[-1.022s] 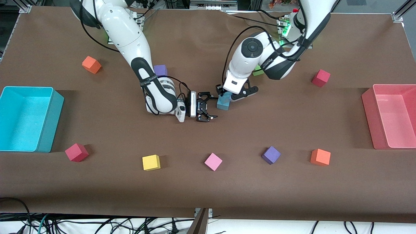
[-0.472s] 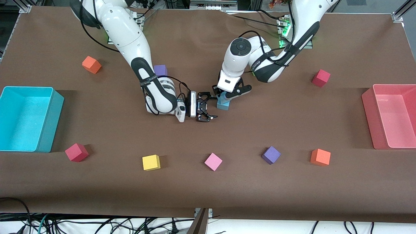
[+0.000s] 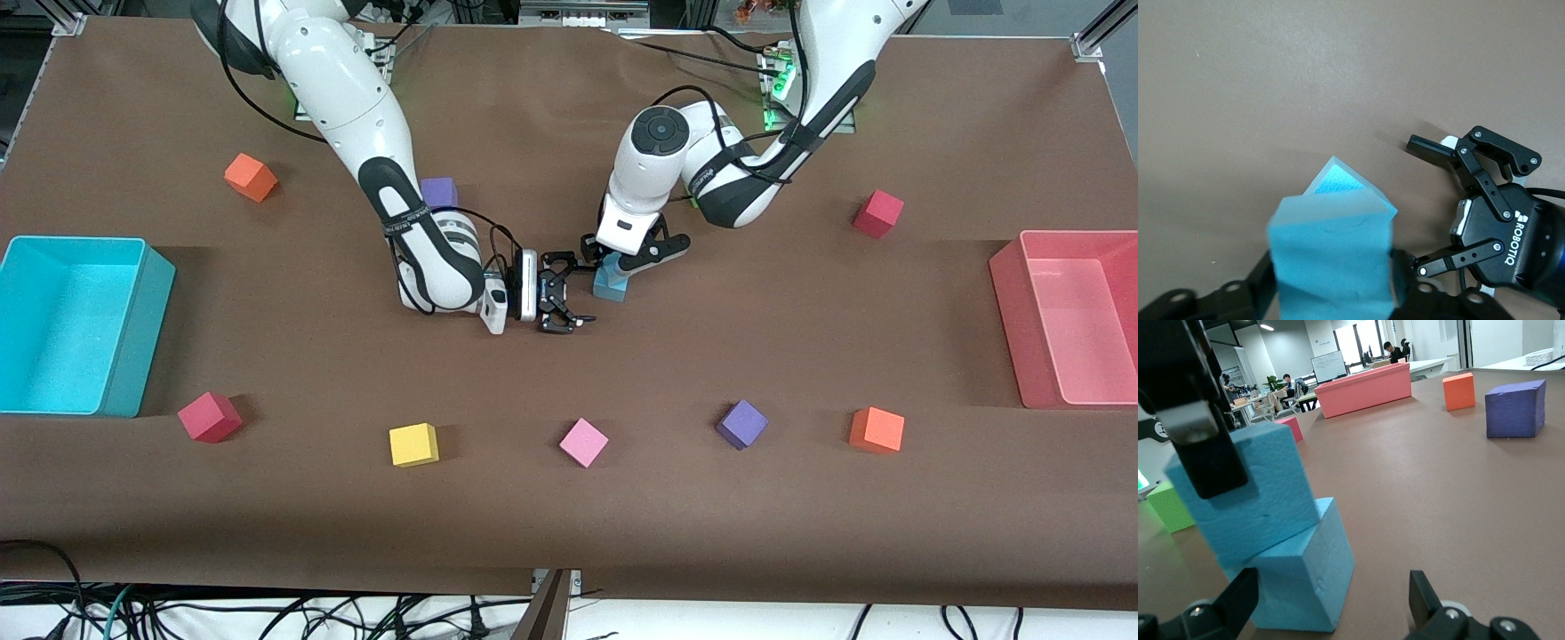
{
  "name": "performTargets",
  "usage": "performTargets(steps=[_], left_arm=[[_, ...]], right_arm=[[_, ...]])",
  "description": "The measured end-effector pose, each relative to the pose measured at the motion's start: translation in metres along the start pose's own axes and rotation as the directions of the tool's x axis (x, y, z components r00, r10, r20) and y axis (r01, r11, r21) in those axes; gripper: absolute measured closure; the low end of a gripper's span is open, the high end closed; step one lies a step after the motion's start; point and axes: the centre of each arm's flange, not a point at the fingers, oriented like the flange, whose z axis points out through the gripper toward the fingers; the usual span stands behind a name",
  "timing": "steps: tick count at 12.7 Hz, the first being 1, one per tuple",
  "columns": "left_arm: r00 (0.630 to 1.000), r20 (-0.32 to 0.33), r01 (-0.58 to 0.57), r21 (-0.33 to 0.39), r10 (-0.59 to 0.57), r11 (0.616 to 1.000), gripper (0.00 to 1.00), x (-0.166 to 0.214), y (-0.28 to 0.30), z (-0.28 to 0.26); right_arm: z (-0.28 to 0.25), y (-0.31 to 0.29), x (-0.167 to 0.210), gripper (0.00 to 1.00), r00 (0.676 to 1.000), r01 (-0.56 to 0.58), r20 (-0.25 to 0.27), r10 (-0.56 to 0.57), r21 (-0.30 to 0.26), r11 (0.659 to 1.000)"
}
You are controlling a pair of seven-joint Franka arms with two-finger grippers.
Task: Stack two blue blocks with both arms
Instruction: 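Lower the held cube onto the placed cube with the left gripper, then open the left gripper and lift away from the stack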
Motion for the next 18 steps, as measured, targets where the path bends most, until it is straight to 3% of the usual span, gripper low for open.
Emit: performTargets(steps=[2,6,11,15,18], left_arm=[[1.0,-0.001,0.001,-0.001,-0.001,1.0,0.0,0.001,0.0,0.0],[1.0,-0.014,-0.004,0.021,0.004,1.0,0.0,0.012,0.001,-0.009],[0.977,0.01,-0.212,0.145,0.213,0.966,0.0,0.064,-0.01,-0.045],[0.882,0.142,-0.467,0.131,0.45,0.874,0.0,0.156,-0.064,-0.082],[0.801,0.181,-0.592,0.1,0.57,0.8,0.0,0.23,-0.124,-0.108]], right_arm=[[0.0,0.0,0.0,0.0,1.0,0.0,0.0,0.0,0.0,1.0],[-0.001,0.001,0.0,0.0,1.0,0.0,0.004,0.0,-0.004,1.0],[-0.006,0.005,-0.003,0.0,0.998,0.005,0.06,-0.001,-0.056,0.998],[-0.002,0.003,0.018,0.0,0.993,-0.016,0.114,0.026,-0.089,0.996],[-0.006,0.003,0.042,0.0,0.988,-0.002,0.154,0.015,-0.087,0.996]])
